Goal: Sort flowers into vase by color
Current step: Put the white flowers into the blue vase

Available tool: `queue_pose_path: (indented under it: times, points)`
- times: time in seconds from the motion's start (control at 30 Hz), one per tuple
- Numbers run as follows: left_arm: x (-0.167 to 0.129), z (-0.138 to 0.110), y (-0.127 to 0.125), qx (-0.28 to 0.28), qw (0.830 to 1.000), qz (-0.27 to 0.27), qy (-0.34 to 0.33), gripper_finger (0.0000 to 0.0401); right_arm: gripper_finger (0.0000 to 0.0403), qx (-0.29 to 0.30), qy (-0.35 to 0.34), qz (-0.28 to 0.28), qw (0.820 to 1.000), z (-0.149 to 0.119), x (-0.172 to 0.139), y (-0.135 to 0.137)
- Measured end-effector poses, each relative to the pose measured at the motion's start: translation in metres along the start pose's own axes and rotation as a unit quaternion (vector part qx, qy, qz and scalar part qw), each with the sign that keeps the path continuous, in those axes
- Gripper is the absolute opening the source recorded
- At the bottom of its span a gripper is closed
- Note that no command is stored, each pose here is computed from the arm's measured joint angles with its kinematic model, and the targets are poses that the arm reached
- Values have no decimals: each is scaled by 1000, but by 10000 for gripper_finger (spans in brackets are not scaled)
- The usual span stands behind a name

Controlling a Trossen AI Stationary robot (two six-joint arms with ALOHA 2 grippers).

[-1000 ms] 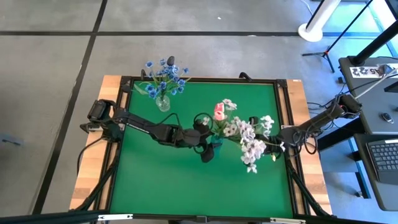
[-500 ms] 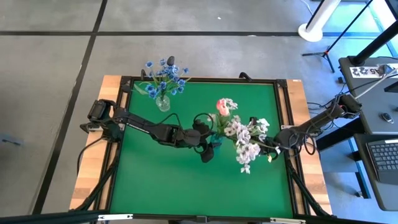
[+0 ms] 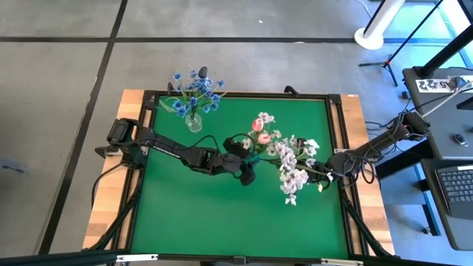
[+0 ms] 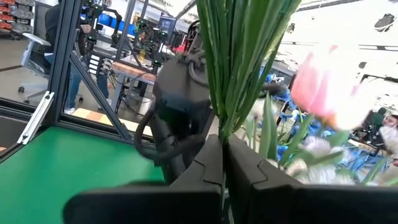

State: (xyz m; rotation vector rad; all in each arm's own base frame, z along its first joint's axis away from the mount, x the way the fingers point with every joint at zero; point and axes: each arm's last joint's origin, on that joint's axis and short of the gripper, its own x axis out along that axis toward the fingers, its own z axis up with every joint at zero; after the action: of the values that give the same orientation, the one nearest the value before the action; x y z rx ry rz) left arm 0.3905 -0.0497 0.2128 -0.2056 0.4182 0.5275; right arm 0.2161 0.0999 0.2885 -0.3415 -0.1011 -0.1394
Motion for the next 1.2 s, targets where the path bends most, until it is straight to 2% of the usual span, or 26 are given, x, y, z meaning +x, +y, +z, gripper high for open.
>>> queue_pose_path:
  times: [0.37, 0.73, 0.97, 1.2]
  points:
    - [8, -11, -5, 16, 1000, 1, 4, 241, 0, 3, 17, 5, 1000, -4, 0, 1]
    - [3, -8, -15, 12, 999, -38, -18, 241, 0, 5, 43, -16, 999, -15, 10, -1]
    - [2, -8, -17, 13, 999, -43, -20, 241, 0, 6, 44, -14, 999, -16, 10, -1]
    - [1, -5, -20, 16, 997, -62, -36, 241, 0, 30, 66, 0, 997, -21, 10, 0]
